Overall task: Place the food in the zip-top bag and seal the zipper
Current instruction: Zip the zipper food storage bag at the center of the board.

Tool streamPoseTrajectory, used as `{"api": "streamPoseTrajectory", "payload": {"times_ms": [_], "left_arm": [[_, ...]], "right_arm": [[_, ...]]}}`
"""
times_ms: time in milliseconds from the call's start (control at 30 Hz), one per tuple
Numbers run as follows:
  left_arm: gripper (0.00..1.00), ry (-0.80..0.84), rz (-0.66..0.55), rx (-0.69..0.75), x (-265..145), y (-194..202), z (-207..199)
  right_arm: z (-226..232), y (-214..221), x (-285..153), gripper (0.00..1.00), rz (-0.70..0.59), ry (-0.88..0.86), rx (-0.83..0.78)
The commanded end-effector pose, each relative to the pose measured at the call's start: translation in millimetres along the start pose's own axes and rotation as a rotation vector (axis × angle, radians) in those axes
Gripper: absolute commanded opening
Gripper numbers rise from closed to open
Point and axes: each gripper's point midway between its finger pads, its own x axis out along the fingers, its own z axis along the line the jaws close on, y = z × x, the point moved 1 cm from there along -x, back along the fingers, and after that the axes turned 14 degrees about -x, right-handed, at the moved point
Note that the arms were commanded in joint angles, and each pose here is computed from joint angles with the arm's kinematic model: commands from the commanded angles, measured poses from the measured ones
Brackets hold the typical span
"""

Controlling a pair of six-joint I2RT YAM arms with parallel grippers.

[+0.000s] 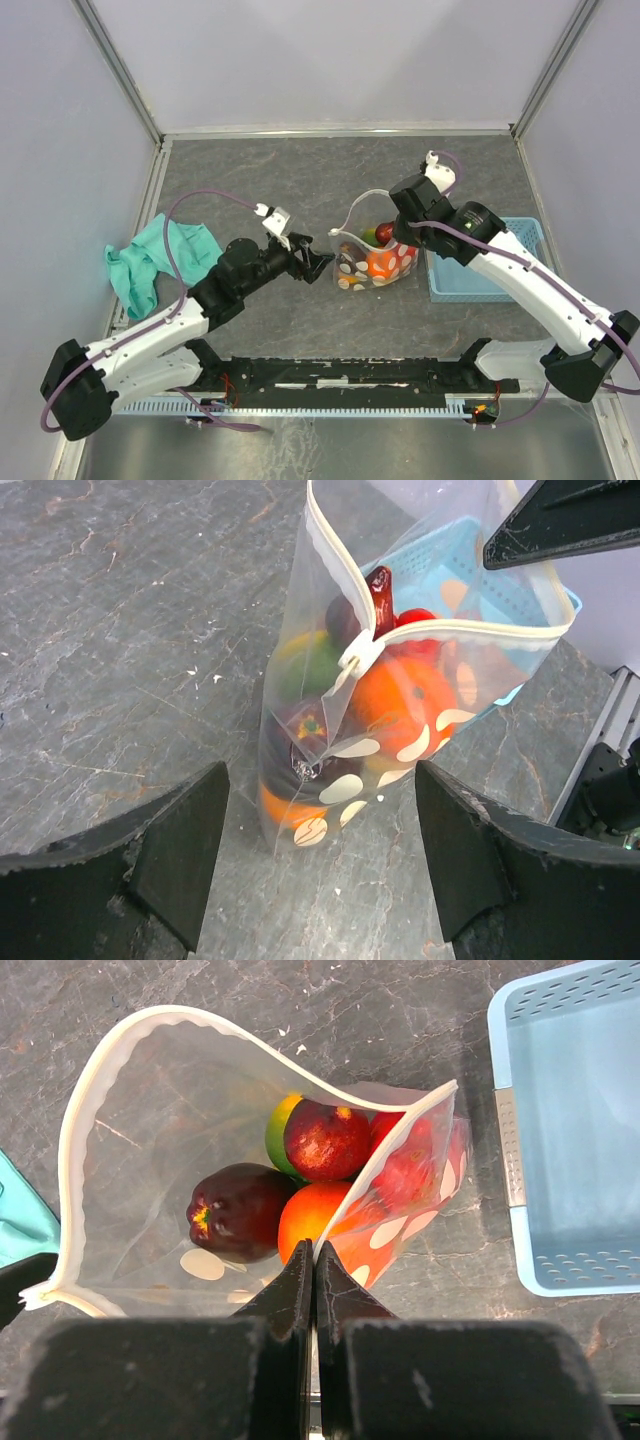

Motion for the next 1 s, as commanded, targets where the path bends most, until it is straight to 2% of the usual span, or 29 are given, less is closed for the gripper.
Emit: {"api": "streamPoseTrajectory", "payload": {"times_ms": [0, 200, 333, 633, 767, 900, 967], "left_arm": [[0.8, 0.142, -0.179, 0.081, 6.4, -25.0, -18.6], [0.76, 0.246, -0.184, 0.174, 15.9, -11.2, -24.3], [0.68, 0.296, -0.179, 0.198, 21.5, -10.9, -23.3], [0.67, 0.381, -0.135, 0.226, 33.5, -7.6, -24.9], [0.57, 0.39, -0.13, 0.233, 37.3, -7.0, -25.4], [0.54, 0.408, -0.146, 0.233, 38.5, -10.9, -29.0], [0.46, 0.405, -0.151, 0.239, 39.7, -12.7, -28.4]], "right_arm": [[4.0, -10.7, -8.9, 0.01, -0.05, -0.04, 0.045], [6.8, -8.6, -8.7, 0.02, -0.043, -0.06, 0.04], [10.1, -6.2, -8.0, 0.02, -0.031, -0.077, 0.029], [12.6, -3.0, -8.6, 0.02, -0.022, -0.102, 0.023], [12.5, -1.0, -8.7, 0.02, -0.017, -0.105, 0.018], [14.0, 1.2, -8.1, 0.02, -0.006, -0.113, 0.016], [14.7, 2.1, -7.8, 0.02, -0.001, -0.116, 0.014]]}}
